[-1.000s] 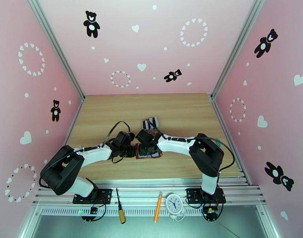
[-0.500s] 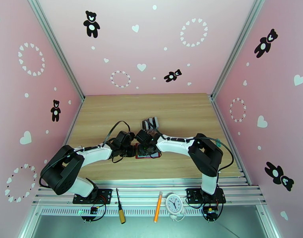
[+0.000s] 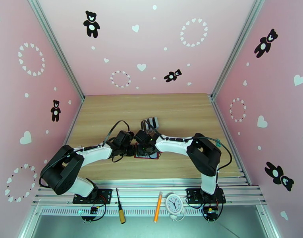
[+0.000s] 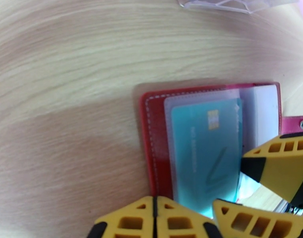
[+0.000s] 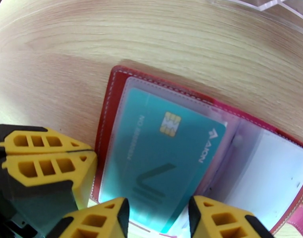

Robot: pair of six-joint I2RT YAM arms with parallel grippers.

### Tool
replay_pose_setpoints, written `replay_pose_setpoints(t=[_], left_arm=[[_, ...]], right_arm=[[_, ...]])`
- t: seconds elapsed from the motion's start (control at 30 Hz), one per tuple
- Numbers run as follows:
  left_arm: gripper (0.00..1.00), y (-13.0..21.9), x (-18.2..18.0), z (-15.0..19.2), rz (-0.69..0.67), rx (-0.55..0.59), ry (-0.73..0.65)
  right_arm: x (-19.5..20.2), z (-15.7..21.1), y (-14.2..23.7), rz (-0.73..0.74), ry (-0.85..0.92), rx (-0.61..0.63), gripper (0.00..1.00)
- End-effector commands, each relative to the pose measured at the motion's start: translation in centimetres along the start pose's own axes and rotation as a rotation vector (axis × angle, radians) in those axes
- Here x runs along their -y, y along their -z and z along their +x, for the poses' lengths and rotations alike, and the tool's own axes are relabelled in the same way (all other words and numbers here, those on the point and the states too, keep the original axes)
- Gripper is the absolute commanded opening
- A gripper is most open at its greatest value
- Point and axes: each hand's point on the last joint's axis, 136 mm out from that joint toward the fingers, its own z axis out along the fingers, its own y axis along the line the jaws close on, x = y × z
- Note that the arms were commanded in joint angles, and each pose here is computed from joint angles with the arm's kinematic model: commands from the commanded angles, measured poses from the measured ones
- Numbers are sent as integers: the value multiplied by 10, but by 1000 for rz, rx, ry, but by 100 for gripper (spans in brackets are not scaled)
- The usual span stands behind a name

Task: Put the credit cards into the card holder

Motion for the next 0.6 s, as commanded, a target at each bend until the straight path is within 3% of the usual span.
replay_pose_setpoints(t=[0.0,0.13,0.27,0.57], left_arm=[[10,-3,-13,2,-65,-11,2],[10,1,-14,0,-63,6,6],[16,6,-17,-3,-67,29,15],[20,15,-18,-9,-56,74,28]], right_arm=[[-14,-6,1,-24,4,10,46],[-6,-9,7,9,15,23,47],[0,-12,15,29,22,34,62],[14,-13,32,46,21,58,62]])
